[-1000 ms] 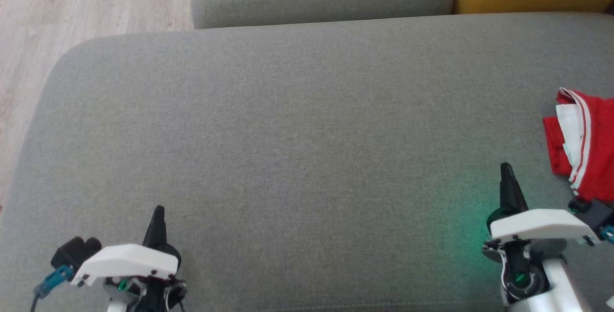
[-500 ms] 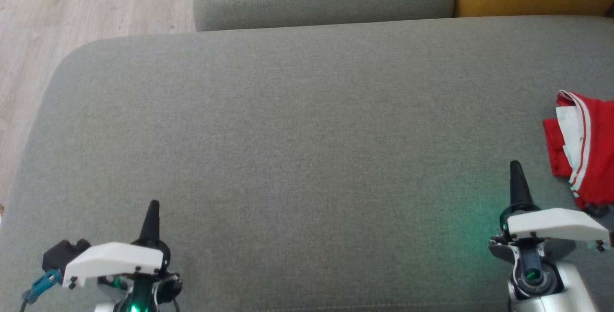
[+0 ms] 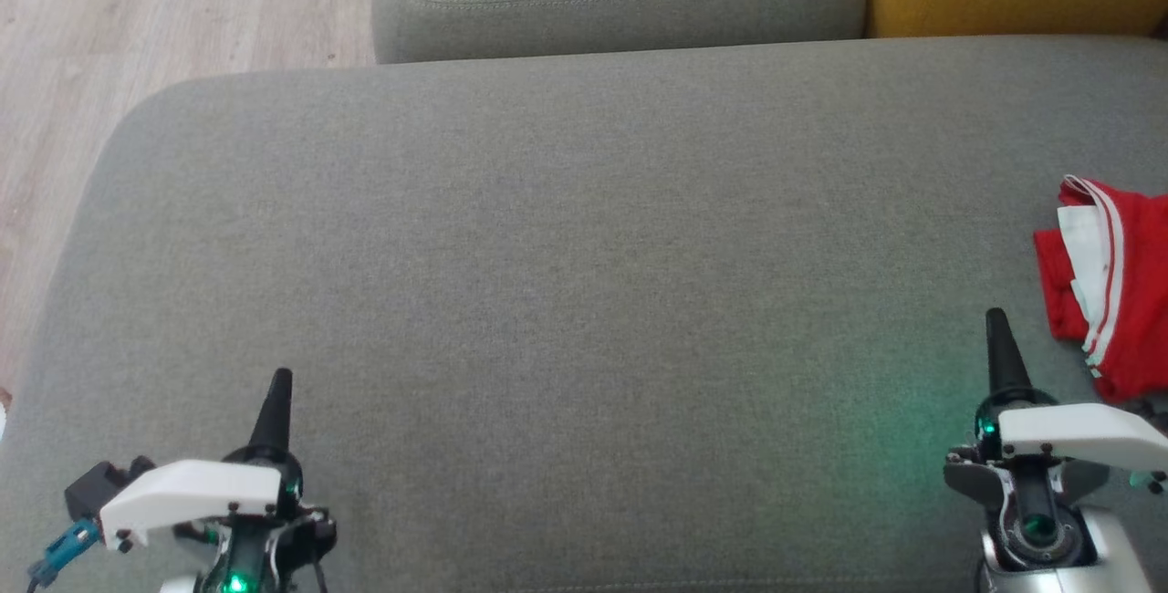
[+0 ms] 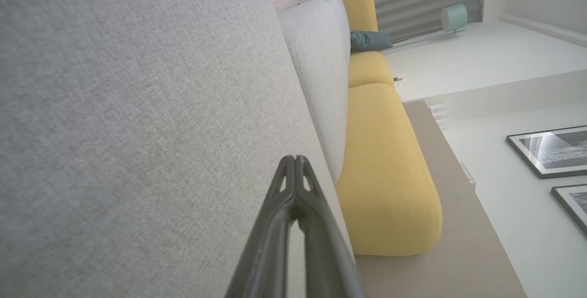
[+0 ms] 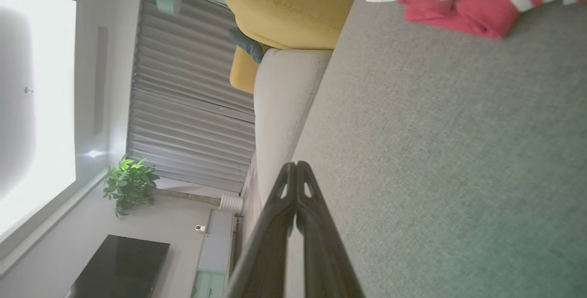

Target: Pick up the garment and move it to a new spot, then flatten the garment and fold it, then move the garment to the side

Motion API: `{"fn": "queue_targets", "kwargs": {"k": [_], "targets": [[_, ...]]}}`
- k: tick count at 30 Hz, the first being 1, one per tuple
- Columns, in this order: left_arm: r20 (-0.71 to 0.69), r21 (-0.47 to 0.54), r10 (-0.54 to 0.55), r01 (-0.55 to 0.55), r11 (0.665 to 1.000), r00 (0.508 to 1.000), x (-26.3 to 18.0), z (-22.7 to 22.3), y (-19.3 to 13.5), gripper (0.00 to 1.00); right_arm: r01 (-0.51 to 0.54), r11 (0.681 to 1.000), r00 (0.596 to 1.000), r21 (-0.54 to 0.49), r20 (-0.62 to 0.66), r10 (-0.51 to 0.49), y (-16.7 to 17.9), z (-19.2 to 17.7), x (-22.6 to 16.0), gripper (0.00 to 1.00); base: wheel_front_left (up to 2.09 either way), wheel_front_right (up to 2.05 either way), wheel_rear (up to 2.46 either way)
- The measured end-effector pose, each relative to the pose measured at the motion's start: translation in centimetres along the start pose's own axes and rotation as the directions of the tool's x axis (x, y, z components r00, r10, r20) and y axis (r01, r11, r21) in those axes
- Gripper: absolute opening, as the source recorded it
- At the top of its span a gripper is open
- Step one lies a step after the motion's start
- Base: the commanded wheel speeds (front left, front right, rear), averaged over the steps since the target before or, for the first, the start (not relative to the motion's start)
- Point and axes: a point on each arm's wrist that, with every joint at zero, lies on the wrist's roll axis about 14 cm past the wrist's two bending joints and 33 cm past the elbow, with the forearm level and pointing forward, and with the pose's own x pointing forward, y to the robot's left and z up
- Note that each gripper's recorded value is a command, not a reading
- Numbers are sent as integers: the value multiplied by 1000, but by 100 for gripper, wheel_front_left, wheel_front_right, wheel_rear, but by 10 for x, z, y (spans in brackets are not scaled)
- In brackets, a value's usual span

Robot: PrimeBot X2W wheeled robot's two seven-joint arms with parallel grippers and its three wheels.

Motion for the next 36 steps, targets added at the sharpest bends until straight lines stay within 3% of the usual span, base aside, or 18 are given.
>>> {"fn": "queue_targets", "kwargs": {"k": [16,30,36], "targets": [[17,-173,-69,71,982,997,-1,11,-14,0,-48,980,999,191,21,45,12,10,-3,0,0,0,0],[48,-312,-142,150,938,989,-4,24,-29,0,-85,932,996,353,38,77,17,18,-8,0,0,0,0],[51,-319,-147,155,935,988,-4,25,-30,0,-92,928,996,360,38,83,18,18,-8,0,0,0,0]]}}
